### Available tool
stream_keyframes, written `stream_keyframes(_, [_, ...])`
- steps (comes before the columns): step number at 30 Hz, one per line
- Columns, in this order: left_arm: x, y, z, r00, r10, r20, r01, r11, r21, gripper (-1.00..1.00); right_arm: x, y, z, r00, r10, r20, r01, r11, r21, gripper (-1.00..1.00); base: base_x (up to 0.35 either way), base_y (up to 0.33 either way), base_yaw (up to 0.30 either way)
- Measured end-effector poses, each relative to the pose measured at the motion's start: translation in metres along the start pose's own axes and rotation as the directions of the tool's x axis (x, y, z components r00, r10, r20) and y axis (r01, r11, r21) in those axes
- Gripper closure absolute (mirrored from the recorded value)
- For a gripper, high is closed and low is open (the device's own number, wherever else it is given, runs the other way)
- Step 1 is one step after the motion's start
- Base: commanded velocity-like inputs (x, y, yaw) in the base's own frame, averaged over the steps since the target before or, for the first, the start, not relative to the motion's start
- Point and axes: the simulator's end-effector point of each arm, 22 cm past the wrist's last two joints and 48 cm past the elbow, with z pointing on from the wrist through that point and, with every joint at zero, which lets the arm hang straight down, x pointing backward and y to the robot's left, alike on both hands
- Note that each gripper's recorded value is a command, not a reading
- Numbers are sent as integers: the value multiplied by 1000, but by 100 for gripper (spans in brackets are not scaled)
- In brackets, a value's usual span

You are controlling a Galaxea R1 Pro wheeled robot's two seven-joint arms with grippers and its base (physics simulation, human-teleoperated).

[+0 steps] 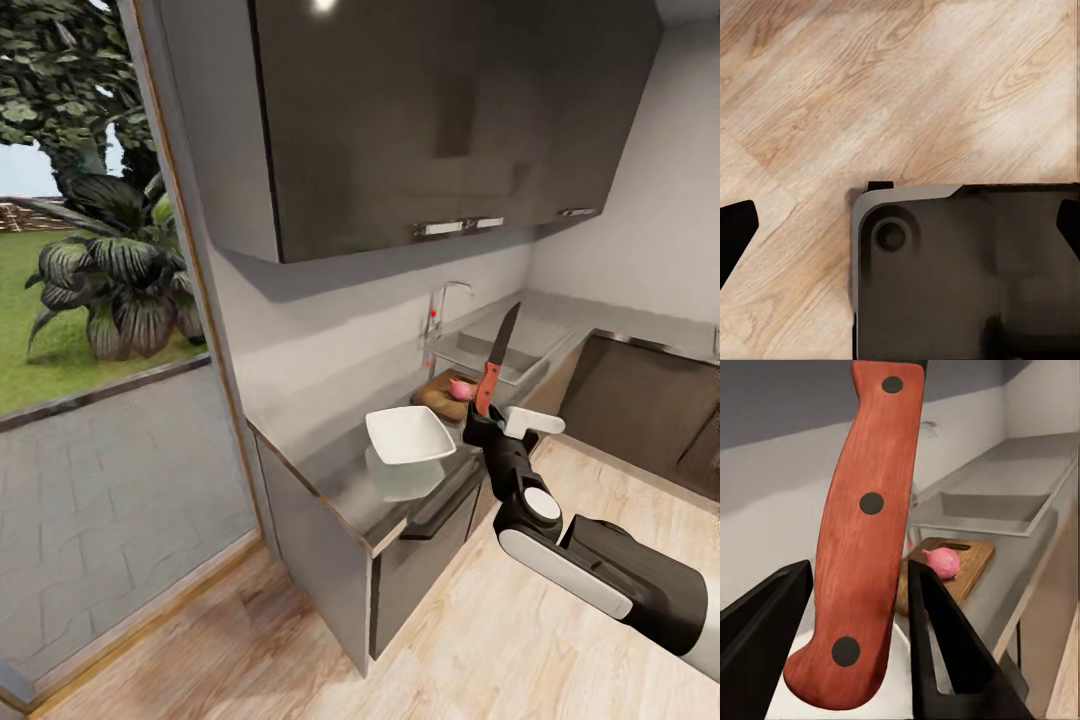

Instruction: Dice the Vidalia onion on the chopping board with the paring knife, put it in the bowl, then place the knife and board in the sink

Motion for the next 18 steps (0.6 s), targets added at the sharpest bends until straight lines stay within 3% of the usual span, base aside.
stream_keyframes(5, [1, 0, 0, 1000, 0, -1, 0, 1000, 0, -100, 0, 3, -1, 1000, 5, -2, -5, 1000, -4, 100, 0, -303, 54])
stream_keyframes(18, [0, 0, 0, 1000, 0, -1, 0, 1000, -1, -100, 1, 3, -1, 1000, 6, -2, -6, 1000, -2, 100, 0, -305, 268])
